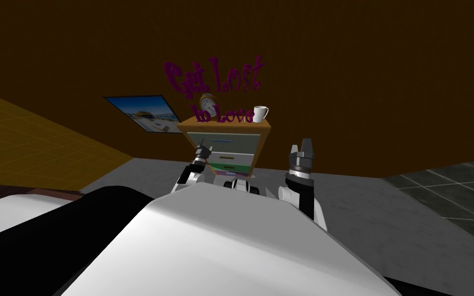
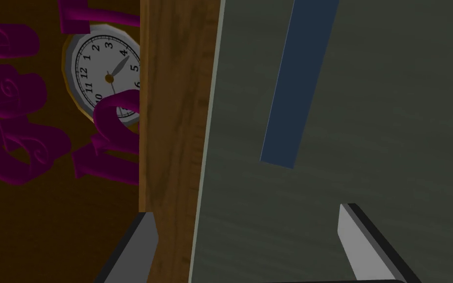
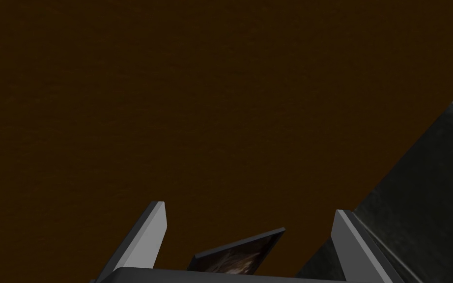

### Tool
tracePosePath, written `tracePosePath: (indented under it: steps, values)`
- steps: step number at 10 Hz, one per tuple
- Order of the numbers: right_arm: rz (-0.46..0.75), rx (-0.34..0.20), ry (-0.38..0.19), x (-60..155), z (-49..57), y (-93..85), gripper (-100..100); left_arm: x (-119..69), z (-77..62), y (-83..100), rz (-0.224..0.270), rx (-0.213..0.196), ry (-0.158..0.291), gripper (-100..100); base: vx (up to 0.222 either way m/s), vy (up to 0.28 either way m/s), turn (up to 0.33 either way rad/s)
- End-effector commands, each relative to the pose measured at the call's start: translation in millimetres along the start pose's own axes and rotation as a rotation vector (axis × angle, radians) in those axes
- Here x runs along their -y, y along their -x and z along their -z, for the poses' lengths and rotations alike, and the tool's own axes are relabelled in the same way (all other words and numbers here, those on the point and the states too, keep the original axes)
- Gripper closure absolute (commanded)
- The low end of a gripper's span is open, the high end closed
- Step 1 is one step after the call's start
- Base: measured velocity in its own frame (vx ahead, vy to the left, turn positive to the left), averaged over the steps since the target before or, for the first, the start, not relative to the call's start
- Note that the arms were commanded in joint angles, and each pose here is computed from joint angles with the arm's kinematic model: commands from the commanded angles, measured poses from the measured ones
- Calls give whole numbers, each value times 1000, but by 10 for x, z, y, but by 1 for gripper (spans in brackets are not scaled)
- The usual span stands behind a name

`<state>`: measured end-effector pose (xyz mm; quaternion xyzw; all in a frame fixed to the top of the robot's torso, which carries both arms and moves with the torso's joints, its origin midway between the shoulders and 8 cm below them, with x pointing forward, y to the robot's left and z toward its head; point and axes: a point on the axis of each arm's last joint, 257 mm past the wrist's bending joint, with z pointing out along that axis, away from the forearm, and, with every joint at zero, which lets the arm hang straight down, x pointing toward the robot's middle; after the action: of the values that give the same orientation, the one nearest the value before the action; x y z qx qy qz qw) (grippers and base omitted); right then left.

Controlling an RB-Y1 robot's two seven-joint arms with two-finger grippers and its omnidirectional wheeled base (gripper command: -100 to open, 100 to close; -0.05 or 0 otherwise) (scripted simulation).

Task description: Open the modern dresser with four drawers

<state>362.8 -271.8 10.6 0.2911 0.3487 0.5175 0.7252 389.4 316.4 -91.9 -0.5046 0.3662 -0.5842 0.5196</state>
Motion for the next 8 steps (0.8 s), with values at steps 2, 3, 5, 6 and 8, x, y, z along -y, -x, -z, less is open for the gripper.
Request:
tracePosePath:
  steps: [2, 3, 5, 6, 8]
  values:
    - [0, 0, 0, 0, 0, 0, 0, -157, -2, 97, 16, 10, 71, -100, 57, -65, 59]
    - [0, 0, 0, 0, 0, 0, 0, -195, 0, 118, 20, 12, 88, -100, 64, -67, 68]
    - [0, 0, 0, 0, 0, 0, 0, -281, 7, 165, 27, 16, 127, -100, 47, -84, 51]
    - [0, 0, 0, 0, 0, 0, 0, -242, 6, 142, 24, 14, 111, -100, 22, -44, 17]
    - [0, 0, 0, 0, 0, 0, 0, -213, 17, 134, 24, 14, 113, -100, 65, -2, 5]
